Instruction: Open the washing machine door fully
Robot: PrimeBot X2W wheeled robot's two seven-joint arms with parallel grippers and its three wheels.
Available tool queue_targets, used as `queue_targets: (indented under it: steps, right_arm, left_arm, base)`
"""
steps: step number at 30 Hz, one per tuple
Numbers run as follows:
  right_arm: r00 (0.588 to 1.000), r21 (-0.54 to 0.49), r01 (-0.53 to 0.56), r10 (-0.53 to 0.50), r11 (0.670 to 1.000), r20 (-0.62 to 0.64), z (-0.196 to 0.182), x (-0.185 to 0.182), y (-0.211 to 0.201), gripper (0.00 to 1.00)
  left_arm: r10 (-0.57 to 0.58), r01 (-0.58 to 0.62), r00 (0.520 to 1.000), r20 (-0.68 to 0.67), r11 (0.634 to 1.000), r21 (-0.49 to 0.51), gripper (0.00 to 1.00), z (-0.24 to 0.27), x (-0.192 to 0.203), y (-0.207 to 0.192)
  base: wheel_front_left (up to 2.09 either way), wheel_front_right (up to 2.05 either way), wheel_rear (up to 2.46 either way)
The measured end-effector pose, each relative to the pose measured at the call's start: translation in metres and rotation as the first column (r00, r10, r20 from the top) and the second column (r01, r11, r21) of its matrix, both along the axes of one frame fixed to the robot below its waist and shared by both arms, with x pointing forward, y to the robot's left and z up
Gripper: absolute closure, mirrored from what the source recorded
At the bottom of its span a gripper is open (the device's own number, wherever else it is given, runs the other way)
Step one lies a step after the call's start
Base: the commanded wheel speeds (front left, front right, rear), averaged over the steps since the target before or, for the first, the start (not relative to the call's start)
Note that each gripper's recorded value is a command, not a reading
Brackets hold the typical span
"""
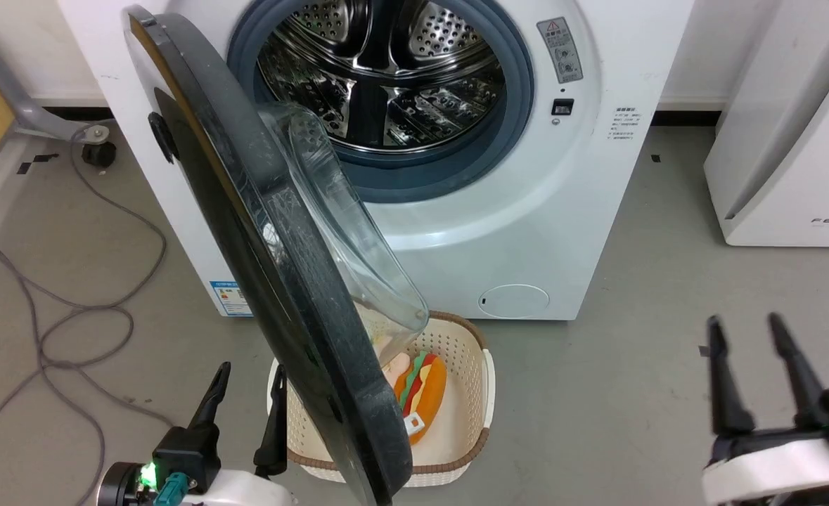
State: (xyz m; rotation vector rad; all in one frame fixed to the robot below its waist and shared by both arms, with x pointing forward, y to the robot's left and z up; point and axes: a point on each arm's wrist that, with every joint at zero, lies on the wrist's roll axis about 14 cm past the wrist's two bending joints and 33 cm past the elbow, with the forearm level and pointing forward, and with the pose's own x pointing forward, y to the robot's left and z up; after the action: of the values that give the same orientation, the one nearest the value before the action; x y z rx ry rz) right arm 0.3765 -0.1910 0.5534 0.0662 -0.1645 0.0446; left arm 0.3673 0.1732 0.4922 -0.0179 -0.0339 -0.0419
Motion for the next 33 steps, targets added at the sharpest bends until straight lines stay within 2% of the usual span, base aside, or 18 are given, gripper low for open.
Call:
queue_targets:
  steps: [4,9,12,13,14,27,33]
  right_arm:
    - [0.996,-0.037,-0.035,0.032,0.999,-0.079,-0.020,-0.005,0.012,0.00]
    - [0.986,-0.023,-0.046,0.042,0.999,-0.160,-0.046,-0.009,0.016,0.00]
    - [0.985,-0.016,-0.047,0.044,0.999,-0.165,-0.050,-0.010,0.016,0.00]
    - [0.985,-0.015,-0.048,0.045,0.999,-0.167,-0.051,-0.010,0.017,0.00]
    - [0.985,-0.014,-0.049,0.046,0.999,-0.168,-0.051,-0.010,0.017,0.00]
    - [0.982,0.000,-0.061,0.060,0.998,-0.177,-0.056,-0.010,0.021,0.00]
    - [0.983,0.015,-0.063,0.064,0.998,-0.174,-0.055,-0.009,0.022,0.00]
  left_arm:
    - [0.003,-0.003,1.000,-0.005,1.000,0.000,0.00,-0.002,0.000,0.001]
    - [0.007,-0.007,1.000,-0.011,1.000,-0.001,0.00,-0.004,0.000,0.002]
    - [0.002,-0.002,1.000,-0.019,1.000,-0.002,0.00,-0.006,0.000,0.002]
    - [-0.001,0.001,1.000,-0.022,1.000,-0.003,0.55,-0.007,0.000,0.001]
    - [-0.001,0.001,1.000,-0.025,1.000,-0.005,0.99,-0.008,0.000,0.001]
    - [0.003,-0.003,1.000,-0.012,0.999,-0.036,1.00,-0.004,0.001,0.003]
    - [0.024,-0.020,0.996,0.084,0.999,-0.049,1.00,0.027,0.008,0.009]
  base:
    - [0.00,0.00,0.00]
    - [0.00,0.00,0.00]
    - [0.00,0.00,0.00]
    - [0.00,0.00,0.00]
    - [0.00,0.00,0.00]
    - [0.00,0.00,0.00]
    - [0.00,0.00,0.00]
